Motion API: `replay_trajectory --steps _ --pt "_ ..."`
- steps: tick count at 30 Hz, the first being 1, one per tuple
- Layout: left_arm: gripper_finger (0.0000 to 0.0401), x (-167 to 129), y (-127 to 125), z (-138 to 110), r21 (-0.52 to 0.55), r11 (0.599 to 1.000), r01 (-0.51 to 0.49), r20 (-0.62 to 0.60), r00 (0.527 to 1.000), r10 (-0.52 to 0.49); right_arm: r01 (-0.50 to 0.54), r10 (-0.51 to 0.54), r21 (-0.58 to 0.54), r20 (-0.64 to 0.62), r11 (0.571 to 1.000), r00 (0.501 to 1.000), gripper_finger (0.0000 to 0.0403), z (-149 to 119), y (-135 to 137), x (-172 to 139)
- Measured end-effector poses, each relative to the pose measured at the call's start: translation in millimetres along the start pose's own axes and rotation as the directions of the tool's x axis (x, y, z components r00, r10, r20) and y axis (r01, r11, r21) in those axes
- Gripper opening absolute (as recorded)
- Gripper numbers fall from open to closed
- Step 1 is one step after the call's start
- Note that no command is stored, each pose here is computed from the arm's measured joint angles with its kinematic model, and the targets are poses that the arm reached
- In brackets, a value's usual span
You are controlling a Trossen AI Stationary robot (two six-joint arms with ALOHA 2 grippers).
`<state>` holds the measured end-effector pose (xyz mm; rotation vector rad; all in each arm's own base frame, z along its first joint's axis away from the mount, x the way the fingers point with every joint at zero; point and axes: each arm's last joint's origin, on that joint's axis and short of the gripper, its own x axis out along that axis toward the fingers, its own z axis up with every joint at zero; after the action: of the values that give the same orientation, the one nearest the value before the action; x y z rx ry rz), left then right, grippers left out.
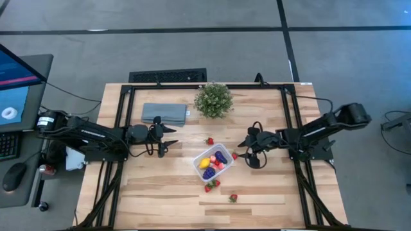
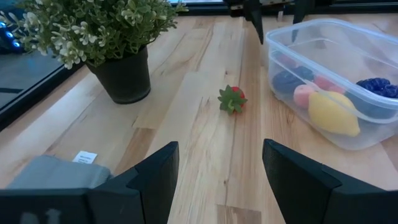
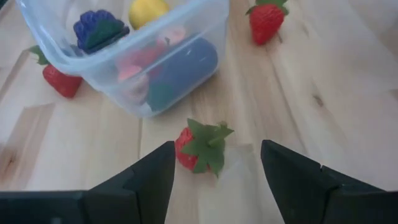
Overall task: Pick and placing Produce into tupperware
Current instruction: Put the red strawberry into the transparent bin
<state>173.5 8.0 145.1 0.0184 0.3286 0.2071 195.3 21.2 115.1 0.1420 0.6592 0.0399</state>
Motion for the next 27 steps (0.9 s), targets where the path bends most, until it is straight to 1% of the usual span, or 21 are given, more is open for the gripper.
replay_trajectory --steps 8,21,27 --pt "0.0224 0 0 0 -0.001 1.0 -0.001 0.0 1.0 0.001 -0.006 0.006 0.004 -0.005 1.0 1.0 0.0262 -6 -2 14" --pt "0.0224 0 0 0 -0.008 1.0 -0.001 0.0 1.0 0.001 -0.111 0.112 0.048 0.001 0.993 0.994 0.0262 -12 -9 32" --pt "0.0224 0 0 0 -0.009 1.0 -0.001 0.0 1.0 0.001 -0.124 0.124 0.046 0.006 0.991 0.992 0.0262 -10 -9 41"
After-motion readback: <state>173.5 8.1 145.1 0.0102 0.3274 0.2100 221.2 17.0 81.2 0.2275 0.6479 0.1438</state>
